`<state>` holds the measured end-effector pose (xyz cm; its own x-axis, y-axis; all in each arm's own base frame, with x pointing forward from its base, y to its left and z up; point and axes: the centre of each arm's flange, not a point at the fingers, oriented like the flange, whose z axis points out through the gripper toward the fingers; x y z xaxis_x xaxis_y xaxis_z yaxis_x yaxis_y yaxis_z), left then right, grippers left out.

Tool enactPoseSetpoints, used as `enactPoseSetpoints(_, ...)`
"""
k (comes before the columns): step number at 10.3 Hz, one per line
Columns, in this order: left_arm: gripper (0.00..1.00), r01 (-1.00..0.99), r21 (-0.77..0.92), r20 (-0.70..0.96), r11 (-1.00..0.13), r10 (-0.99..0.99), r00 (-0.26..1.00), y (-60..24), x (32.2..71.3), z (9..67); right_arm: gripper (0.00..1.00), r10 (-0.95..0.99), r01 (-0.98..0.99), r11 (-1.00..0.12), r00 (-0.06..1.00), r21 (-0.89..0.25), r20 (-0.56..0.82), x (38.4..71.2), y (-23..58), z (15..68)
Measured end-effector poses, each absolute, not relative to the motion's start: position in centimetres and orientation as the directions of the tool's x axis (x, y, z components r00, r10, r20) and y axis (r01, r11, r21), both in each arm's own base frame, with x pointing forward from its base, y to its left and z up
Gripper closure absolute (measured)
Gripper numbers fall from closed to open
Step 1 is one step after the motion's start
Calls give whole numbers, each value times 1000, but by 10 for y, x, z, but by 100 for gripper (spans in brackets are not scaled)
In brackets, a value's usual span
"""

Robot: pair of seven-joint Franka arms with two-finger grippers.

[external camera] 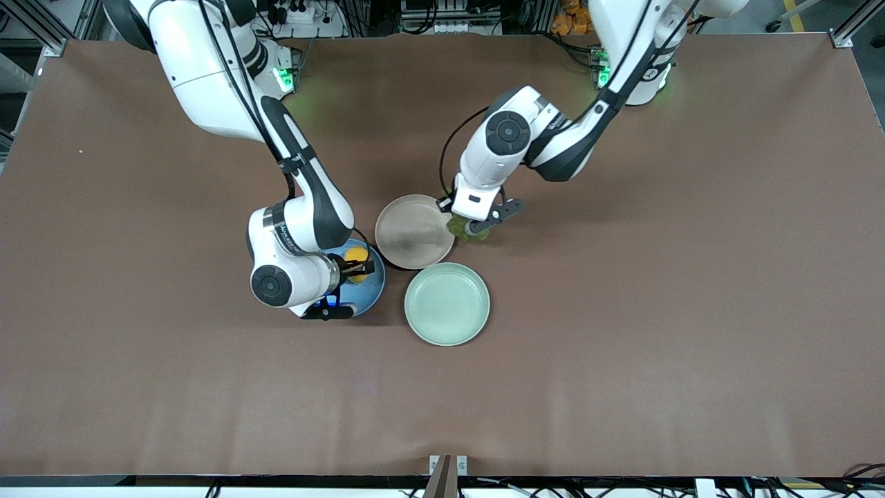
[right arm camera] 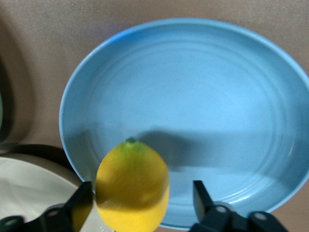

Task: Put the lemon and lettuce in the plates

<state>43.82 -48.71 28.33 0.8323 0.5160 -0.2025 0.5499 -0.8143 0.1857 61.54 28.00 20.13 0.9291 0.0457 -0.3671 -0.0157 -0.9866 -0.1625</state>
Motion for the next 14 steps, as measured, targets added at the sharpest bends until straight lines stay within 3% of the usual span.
enactPoseSetpoints(1,96,583,214,-209,-784,546,811,-502,431,276,0,43,-17,-986,932,-164,-360,618,279,204)
enactPoseSetpoints(4,96,621,231,-237,-749,576,782,-534,423,268,0,20,-36,-986,942,-162,-334,636,261,227)
enactPoseSetpoints(7,58,607,234,-222,-759,566,794,-539,429,259,0,22,-15,-992,955,-123,-294,658,229,290)
enactPoseSetpoints(11,4,515,249,-98,-820,508,856,-529,462,290,0,17,7,-997,990,-72,-143,663,152,444)
enactPoseSetpoints(14,0,378,170,24,-910,387,922,-468,512,348,0,83,78,-992,995,-98,-48,644,86,535)
